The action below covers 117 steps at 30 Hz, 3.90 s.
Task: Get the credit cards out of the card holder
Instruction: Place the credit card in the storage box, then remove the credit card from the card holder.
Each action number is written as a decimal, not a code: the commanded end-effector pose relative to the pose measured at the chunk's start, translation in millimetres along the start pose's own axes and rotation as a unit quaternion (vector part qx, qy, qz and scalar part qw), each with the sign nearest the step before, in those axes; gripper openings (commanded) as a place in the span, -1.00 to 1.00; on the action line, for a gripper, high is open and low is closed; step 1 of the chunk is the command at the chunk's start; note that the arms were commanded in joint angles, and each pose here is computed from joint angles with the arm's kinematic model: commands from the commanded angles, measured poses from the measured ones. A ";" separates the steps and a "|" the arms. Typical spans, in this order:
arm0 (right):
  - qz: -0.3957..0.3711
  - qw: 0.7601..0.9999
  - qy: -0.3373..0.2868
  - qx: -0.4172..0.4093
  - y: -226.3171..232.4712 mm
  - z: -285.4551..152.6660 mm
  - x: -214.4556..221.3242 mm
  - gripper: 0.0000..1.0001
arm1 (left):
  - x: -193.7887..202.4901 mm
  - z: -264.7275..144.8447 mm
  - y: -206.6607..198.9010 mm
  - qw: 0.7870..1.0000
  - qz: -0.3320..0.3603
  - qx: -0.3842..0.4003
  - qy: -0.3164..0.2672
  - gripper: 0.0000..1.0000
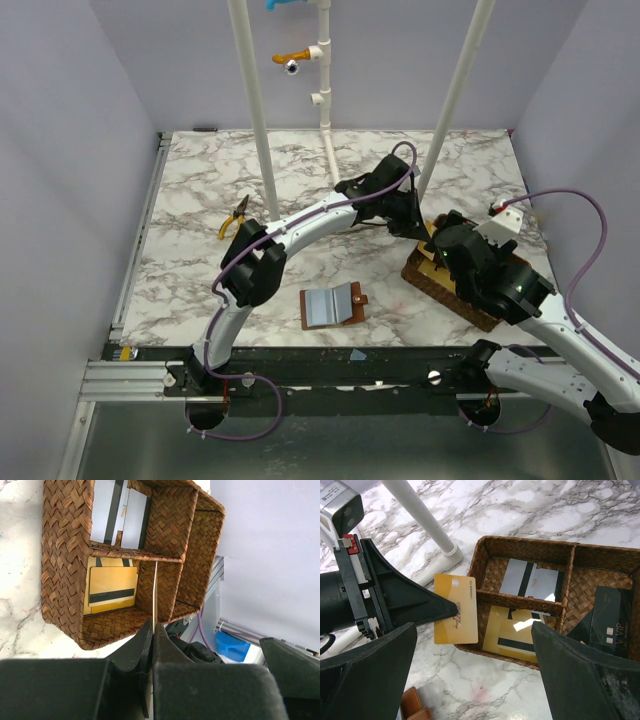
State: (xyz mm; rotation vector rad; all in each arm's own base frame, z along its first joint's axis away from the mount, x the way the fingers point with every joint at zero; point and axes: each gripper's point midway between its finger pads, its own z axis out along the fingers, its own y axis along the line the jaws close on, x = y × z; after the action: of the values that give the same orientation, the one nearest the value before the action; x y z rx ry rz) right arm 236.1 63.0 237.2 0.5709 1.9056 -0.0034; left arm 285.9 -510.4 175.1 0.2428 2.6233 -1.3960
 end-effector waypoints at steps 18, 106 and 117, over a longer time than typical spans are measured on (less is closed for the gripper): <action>-0.008 1.000 -0.011 -0.020 4.4 -6.0 -14.9 1.00 | 14.0 29.8 15.5 0.999 -0.027 -0.038 0.003 -1.00; -0.189 0.919 0.273 -0.211 166.5 -77.5 247.3 0.61 | 142.0 -213.0 239.2 0.948 -0.124 -0.217 -0.196 -0.16; -0.217 0.920 0.259 -0.199 193.7 -68.2 270.4 0.41 | 143.9 -212.0 234.6 0.955 -0.109 -0.182 -0.205 -0.38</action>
State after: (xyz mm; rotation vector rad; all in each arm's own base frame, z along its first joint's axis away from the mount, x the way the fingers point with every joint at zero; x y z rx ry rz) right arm 162.4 342.2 75.6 -0.1684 2.4761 0.2841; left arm 176.9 -188.4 60.1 -0.3898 2.5940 -0.7927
